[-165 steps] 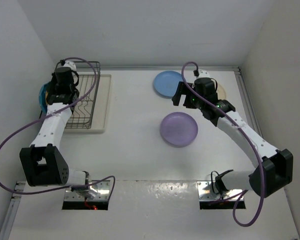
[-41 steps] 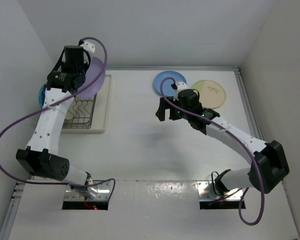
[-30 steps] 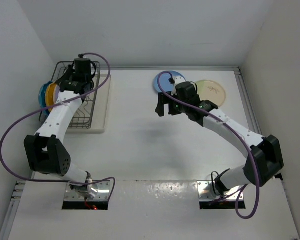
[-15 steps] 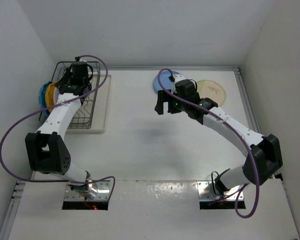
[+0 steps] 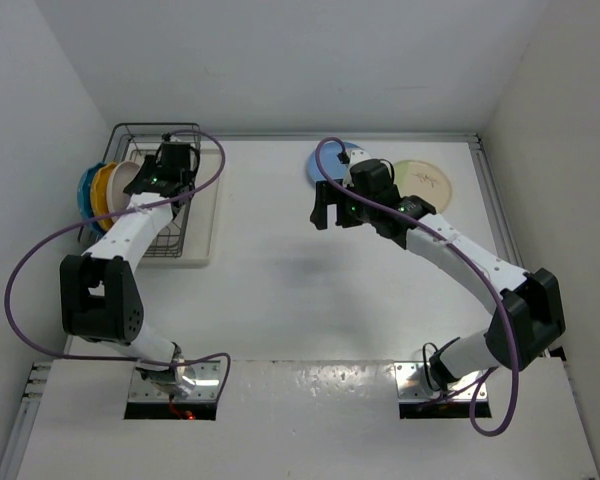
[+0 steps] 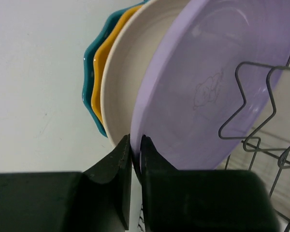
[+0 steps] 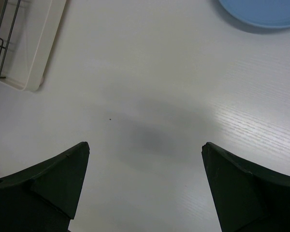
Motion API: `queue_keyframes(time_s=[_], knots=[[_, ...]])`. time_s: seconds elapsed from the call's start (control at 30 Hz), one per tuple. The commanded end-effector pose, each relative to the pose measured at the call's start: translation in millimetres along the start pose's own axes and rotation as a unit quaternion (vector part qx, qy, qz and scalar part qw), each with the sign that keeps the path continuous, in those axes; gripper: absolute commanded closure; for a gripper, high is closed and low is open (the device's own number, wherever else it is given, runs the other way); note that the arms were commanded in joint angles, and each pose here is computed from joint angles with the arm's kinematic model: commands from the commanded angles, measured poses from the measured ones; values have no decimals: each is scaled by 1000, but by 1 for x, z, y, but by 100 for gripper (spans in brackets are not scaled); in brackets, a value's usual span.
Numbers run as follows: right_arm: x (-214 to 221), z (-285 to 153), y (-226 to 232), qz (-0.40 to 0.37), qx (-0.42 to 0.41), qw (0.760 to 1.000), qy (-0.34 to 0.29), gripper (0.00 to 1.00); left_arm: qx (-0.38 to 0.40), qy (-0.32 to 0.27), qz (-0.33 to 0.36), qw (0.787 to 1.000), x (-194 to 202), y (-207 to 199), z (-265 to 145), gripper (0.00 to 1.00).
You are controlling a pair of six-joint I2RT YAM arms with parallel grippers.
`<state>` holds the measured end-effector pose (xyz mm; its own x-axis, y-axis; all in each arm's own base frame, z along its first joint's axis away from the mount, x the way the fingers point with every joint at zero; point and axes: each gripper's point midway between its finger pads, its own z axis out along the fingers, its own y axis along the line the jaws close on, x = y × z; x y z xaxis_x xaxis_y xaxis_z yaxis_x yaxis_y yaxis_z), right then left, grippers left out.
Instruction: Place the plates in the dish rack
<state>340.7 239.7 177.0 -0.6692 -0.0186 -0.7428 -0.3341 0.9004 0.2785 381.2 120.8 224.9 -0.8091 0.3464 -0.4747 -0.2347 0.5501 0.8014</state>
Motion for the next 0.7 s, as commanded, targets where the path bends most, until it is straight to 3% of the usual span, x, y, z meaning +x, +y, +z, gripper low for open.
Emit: queue_keyframes(time_s=[0.0, 0.2, 0.33, 0.67], knots=[[-11, -5, 2, -6, -1, 1000, -22, 0, -3, 48, 44, 998, 27, -2, 3, 86], [-13, -5, -19, 29, 27, 999, -22, 0, 18, 67, 44, 997, 33, -3, 13, 61], [-13, -7, -37, 49, 54, 997, -18, 0, 52, 60, 13, 997, 16, 5, 15, 39], [-23, -17, -84, 91, 106, 990, -28, 0, 105, 14, -41, 993, -21, 34, -8, 32]])
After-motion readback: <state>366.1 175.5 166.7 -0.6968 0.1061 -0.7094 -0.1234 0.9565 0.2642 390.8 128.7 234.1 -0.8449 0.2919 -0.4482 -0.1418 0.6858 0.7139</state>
